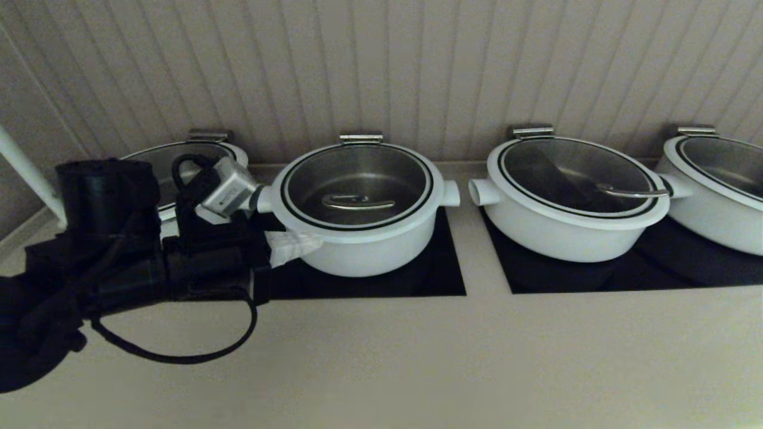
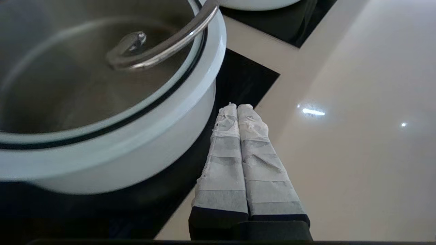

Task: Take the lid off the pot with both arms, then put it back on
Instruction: Open the food pot lid a small opening with the left arm

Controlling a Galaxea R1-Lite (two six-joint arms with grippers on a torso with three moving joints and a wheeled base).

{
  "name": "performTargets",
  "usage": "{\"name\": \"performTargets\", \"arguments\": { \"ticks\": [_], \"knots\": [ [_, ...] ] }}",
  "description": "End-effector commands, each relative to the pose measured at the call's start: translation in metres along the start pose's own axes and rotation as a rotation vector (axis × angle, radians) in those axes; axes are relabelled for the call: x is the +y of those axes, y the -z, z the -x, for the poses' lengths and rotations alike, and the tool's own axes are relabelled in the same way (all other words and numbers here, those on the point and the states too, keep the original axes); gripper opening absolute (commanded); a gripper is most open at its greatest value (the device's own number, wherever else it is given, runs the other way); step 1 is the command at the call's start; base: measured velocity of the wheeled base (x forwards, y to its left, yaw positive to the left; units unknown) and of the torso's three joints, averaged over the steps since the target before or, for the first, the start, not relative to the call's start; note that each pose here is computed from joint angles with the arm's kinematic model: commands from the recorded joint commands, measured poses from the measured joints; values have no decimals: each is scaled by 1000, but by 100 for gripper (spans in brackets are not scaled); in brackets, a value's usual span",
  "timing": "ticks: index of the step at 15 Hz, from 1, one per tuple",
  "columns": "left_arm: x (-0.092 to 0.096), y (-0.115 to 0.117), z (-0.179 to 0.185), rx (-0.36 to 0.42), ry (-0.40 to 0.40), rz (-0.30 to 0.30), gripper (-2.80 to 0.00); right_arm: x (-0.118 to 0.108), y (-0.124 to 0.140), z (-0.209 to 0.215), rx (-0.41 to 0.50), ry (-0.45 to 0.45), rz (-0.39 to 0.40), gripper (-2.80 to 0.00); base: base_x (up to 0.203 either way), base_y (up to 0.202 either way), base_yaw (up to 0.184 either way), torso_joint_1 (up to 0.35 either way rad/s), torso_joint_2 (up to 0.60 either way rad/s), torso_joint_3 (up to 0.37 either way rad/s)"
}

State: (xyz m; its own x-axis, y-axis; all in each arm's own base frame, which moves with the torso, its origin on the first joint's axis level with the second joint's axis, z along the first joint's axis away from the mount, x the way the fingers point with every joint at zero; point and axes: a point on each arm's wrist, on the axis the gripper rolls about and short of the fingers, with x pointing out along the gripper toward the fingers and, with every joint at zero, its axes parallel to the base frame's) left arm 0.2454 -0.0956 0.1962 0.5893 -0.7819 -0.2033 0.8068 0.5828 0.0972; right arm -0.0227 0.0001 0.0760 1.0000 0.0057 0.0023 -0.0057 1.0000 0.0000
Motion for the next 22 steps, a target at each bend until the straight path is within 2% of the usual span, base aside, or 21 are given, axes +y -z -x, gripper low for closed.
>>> {"name": "performTargets", "arguments": {
  "ticks": [1,8,13,18,22],
  "knots": [
    [6,4,-14,18,3,8,-280,0,0,0,-1,0,0,-280,0,0,0,0,0,0],
    [19,-6,-44,2,-25,-14,-280,0,0,0,-1,0,0,-280,0,0,0,0,0,0],
    [11,-10,-65,2,-3,-27,-280,0,0,0,-1,0,0,-280,0,0,0,0,0,0],
    [12,-8,-68,10,-13,-24,-280,0,0,0,-1,0,0,-280,0,0,0,0,0,0],
    [17,-4,-75,4,-96,-42,-280,0,0,0,-1,0,0,-280,0,0,0,0,0,0]
  ]
}}
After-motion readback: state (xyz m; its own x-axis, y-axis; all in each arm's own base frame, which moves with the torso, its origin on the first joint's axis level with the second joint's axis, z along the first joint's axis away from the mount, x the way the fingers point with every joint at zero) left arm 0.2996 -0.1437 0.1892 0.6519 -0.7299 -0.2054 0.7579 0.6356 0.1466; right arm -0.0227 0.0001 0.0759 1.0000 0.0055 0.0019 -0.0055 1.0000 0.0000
